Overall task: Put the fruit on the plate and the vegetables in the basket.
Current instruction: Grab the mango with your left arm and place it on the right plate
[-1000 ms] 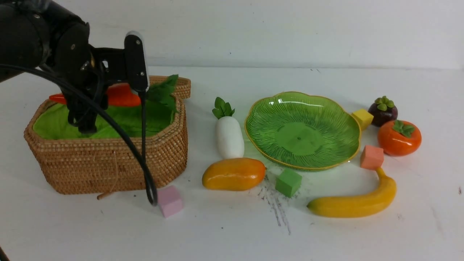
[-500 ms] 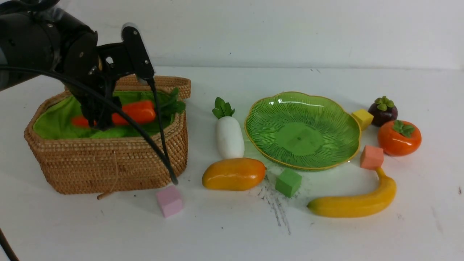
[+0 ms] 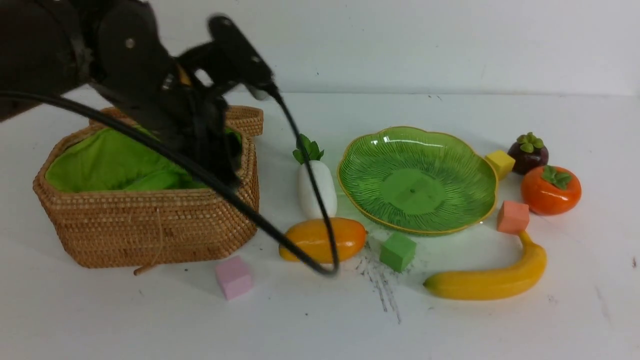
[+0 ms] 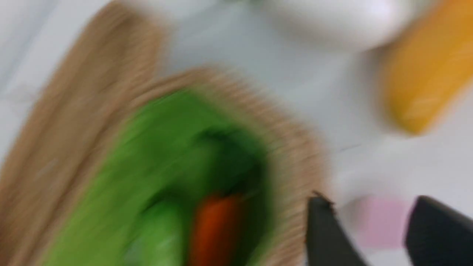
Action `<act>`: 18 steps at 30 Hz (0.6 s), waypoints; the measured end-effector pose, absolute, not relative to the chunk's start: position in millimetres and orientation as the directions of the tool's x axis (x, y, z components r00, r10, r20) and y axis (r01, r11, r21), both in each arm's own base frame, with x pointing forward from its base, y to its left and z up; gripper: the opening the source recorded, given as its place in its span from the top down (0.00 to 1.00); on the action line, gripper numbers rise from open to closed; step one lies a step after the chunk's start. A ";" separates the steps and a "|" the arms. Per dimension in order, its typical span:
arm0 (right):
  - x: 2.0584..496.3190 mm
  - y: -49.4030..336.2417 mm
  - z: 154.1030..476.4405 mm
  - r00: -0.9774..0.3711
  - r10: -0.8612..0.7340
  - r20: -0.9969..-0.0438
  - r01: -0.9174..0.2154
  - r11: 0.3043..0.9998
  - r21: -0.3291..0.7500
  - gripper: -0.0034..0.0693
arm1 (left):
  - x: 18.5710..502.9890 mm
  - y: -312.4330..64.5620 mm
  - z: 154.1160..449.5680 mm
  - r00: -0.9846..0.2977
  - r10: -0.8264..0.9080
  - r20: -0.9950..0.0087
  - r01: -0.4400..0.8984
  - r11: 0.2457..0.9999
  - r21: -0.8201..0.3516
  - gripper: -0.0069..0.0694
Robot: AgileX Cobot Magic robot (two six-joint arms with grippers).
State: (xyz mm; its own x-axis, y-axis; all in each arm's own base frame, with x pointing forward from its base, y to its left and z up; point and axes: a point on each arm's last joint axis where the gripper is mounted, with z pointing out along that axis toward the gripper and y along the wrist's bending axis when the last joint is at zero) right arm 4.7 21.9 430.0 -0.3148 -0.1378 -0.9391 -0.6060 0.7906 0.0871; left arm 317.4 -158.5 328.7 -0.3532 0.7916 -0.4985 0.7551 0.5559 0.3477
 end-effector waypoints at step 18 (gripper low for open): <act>1.7 21.2 423.0 -0.375 -0.188 -0.908 -0.611 0.787 0.089 0.72 | 346.3 -258.2 238.9 -0.279 0.894 -0.350 0.891 0.377 0.252 0.41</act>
State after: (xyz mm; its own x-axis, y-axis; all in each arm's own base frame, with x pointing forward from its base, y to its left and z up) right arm 1.7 21.2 423.0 -0.3746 -0.1877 -0.9080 -0.6107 0.7868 0.0892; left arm 346.3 -258.2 238.9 -0.2795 0.8941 -0.3500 0.8911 0.3773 0.2523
